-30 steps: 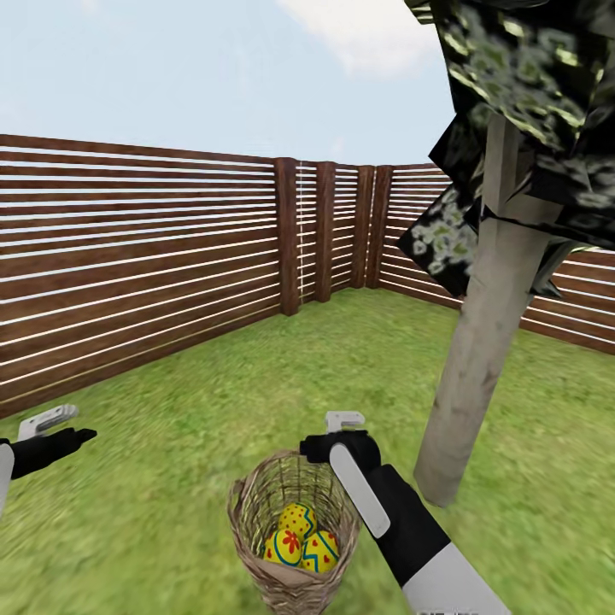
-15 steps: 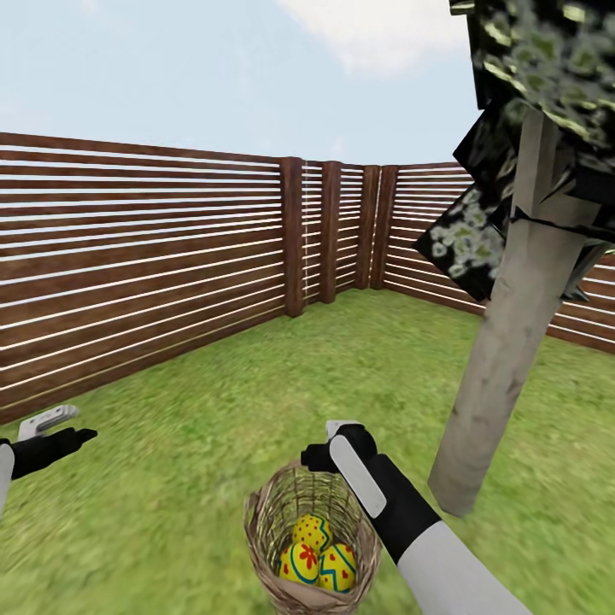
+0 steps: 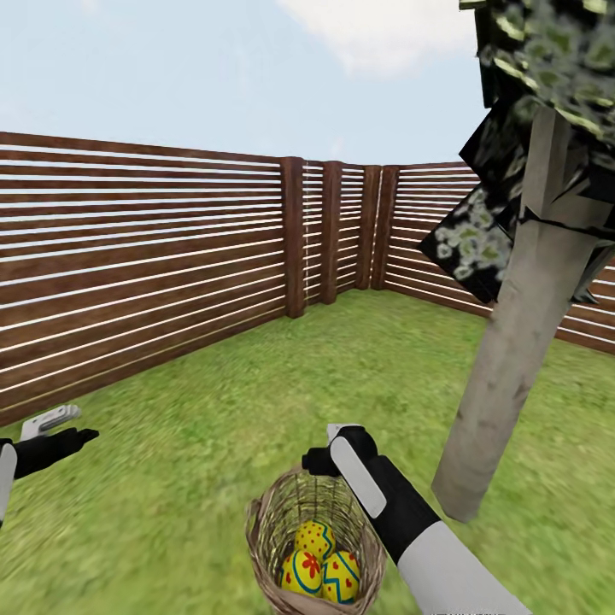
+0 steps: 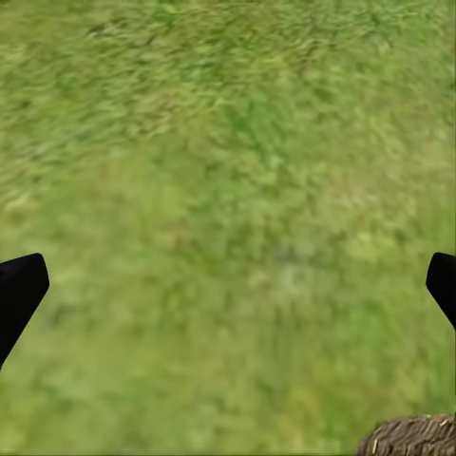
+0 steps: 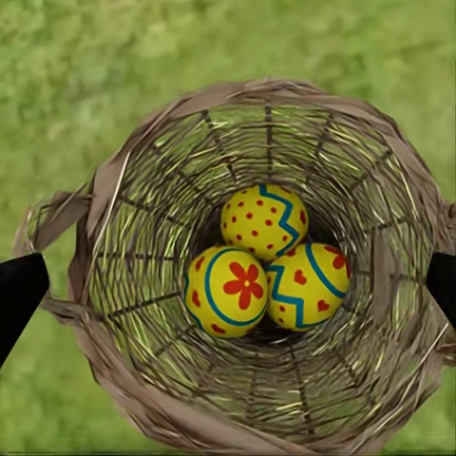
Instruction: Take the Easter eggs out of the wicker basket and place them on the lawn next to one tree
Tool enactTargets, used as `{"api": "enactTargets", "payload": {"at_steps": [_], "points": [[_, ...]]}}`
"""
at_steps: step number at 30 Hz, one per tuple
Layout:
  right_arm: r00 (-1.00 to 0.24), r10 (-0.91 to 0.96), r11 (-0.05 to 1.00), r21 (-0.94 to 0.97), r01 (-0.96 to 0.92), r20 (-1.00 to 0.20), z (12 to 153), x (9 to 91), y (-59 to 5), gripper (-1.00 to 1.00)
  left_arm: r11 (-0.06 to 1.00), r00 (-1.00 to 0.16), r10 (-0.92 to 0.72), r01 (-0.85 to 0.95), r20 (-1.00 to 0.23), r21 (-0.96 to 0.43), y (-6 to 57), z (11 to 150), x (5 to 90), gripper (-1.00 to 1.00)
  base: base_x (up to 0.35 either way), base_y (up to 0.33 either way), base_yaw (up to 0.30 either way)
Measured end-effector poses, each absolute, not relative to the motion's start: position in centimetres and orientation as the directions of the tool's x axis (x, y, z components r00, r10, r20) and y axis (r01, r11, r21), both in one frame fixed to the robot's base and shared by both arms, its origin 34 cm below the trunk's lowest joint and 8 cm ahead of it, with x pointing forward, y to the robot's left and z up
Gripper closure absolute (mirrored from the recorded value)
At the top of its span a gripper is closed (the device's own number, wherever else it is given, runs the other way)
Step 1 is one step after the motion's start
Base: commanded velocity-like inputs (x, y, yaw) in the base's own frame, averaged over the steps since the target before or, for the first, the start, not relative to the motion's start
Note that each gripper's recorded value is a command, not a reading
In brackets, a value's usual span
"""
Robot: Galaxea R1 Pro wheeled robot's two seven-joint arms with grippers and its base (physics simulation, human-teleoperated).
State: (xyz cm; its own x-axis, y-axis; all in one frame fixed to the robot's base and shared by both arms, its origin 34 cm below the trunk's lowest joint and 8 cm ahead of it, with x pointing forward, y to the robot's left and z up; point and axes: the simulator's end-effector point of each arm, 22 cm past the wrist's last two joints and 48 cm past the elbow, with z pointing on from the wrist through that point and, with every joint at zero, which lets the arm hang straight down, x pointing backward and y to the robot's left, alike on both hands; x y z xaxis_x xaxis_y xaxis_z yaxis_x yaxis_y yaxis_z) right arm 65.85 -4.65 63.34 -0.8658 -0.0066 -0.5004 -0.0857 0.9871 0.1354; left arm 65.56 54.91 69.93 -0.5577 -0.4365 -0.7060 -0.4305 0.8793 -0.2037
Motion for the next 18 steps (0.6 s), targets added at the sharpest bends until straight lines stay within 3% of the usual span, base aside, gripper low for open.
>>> {"api": "enactTargets", "payload": {"at_steps": [6, 18], "points": [[-0.918, 0.001, 0.978, 0.19, -0.082, -0.396, 60.9, 63.6, -3.8, -1.0, 0.879, -0.557, -0.437, -0.431, -0.706, -0.204, 54.9, 69.9, 65.6, -1.0, 0.066, 0.028, 0.0], [-0.967, 0.009, 0.981, 0.192, -0.042, -0.256, 56.6, 60.5, -4.6, -1.0, 0.879, -0.557, -0.438, -0.431, -0.705, -0.205, 54.9, 69.9, 65.6, -1.0, -0.038, 0.035, 0.0]]}}
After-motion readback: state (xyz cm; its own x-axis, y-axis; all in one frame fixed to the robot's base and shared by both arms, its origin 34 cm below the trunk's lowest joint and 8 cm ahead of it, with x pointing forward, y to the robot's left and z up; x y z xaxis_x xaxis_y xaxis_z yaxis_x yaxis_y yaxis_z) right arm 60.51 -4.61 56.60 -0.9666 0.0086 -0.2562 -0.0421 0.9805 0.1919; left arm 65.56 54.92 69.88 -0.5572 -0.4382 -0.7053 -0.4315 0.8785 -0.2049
